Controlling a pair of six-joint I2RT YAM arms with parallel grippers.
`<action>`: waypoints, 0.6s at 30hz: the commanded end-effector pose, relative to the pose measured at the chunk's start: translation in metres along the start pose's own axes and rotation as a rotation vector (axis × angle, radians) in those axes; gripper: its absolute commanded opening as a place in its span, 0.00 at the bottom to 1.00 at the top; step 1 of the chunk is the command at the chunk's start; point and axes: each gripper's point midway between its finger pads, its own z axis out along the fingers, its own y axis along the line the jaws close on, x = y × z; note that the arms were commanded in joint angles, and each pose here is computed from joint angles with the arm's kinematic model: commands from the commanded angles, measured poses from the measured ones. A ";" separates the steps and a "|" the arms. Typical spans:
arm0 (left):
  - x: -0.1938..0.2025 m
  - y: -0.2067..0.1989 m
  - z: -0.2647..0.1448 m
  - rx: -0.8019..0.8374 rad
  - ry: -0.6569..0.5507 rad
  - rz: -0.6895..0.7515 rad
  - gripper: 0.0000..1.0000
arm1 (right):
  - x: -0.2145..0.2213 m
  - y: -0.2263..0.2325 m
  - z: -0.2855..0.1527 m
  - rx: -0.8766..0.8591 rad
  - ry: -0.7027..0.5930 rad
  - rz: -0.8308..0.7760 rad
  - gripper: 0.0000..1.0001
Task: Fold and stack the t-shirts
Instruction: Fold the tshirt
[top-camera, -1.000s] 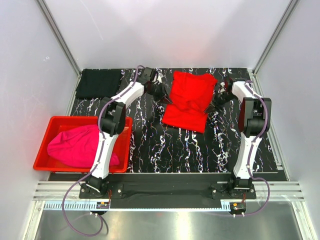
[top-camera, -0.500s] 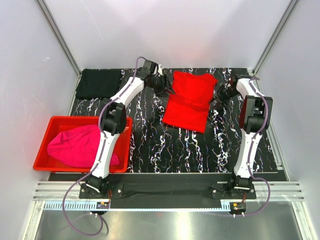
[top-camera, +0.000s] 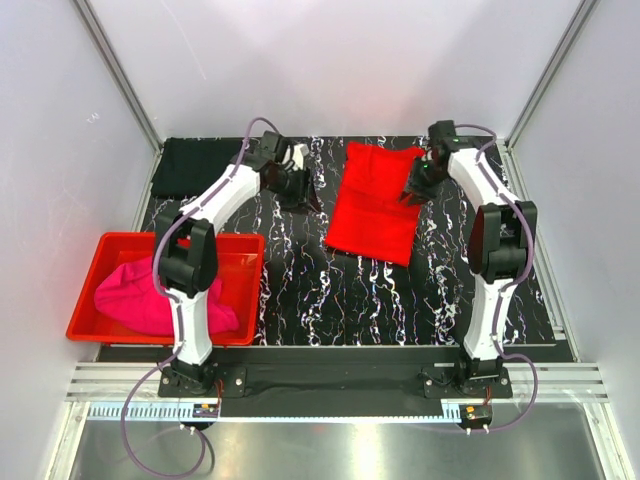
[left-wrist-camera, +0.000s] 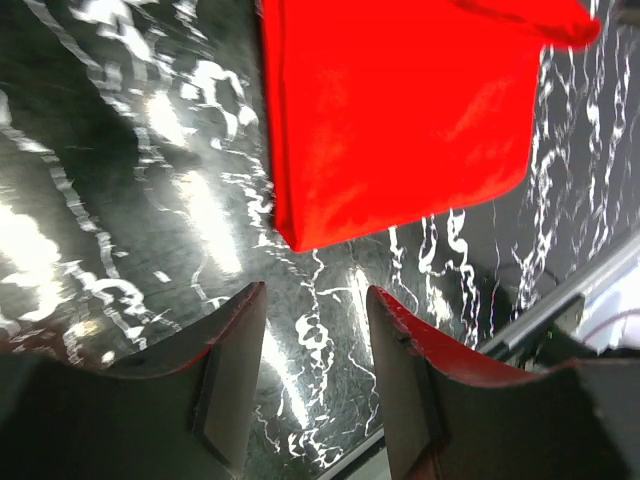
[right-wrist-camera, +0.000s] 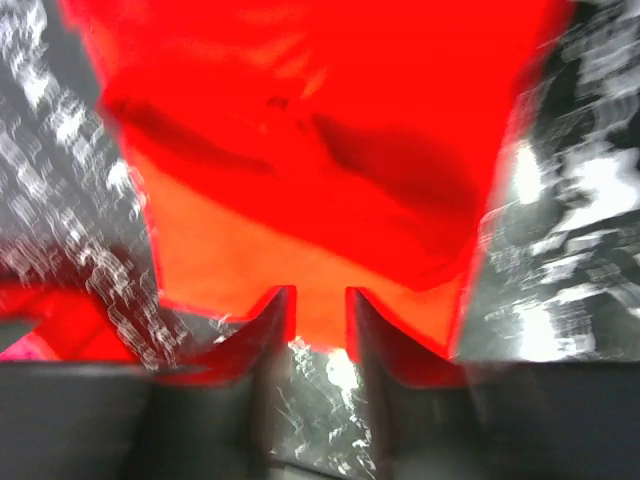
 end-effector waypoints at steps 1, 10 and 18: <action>0.006 -0.018 0.011 0.111 0.007 0.073 0.49 | 0.012 0.016 -0.010 -0.051 -0.003 -0.037 0.29; 0.011 -0.037 0.062 0.250 0.055 -0.033 0.42 | 0.034 -0.006 0.021 -0.013 0.053 0.000 0.12; 0.038 -0.008 0.095 0.145 0.139 -0.065 0.36 | -0.016 -0.022 0.056 0.047 -0.031 -0.020 0.10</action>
